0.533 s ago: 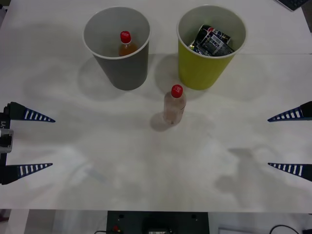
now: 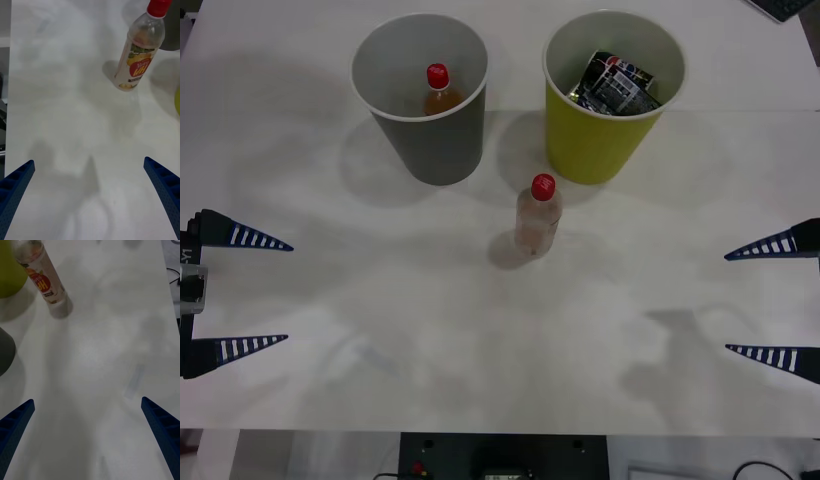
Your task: Put the can into the green bin and the plastic bottle into the gray bin
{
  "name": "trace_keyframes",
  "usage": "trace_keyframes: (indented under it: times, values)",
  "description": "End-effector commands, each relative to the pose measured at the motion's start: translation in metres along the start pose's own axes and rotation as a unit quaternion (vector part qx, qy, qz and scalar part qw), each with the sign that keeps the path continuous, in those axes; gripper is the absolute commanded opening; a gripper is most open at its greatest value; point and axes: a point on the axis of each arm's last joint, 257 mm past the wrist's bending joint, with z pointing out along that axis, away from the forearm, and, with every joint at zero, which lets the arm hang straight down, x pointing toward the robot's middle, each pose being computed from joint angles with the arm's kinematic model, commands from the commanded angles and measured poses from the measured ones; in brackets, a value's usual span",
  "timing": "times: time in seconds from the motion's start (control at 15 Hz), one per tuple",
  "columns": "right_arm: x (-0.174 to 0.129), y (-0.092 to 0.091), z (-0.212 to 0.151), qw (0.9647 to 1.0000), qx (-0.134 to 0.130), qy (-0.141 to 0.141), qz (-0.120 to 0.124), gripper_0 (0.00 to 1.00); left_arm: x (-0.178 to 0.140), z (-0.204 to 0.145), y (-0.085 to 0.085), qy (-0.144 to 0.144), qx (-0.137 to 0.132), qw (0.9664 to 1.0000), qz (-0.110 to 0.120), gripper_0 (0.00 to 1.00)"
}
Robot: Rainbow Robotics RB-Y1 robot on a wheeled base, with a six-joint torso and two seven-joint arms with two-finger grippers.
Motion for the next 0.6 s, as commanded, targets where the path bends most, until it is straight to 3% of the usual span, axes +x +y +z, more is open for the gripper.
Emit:
trace_keyframes:
  times: [0.07,0.4,0.6]
  values:
    - [0.002,-0.006,0.001,0.9999,0.015,-0.006,0.003,1.0,0.0,0.0,0.0,0.0,0.0,1.0,0.0,0.98]
    - [0.003,-0.011,0.004,0.9993,0.033,-0.018,0.0,1.0,0.0,0.0,0.0,0.0,0.0,1.0,0.0,0.98]
    - [0.006,-0.012,0.012,0.9984,0.044,-0.034,0.014,1.0,0.0,0.0,0.0,0.0,0.0,1.0,0.0,0.98]
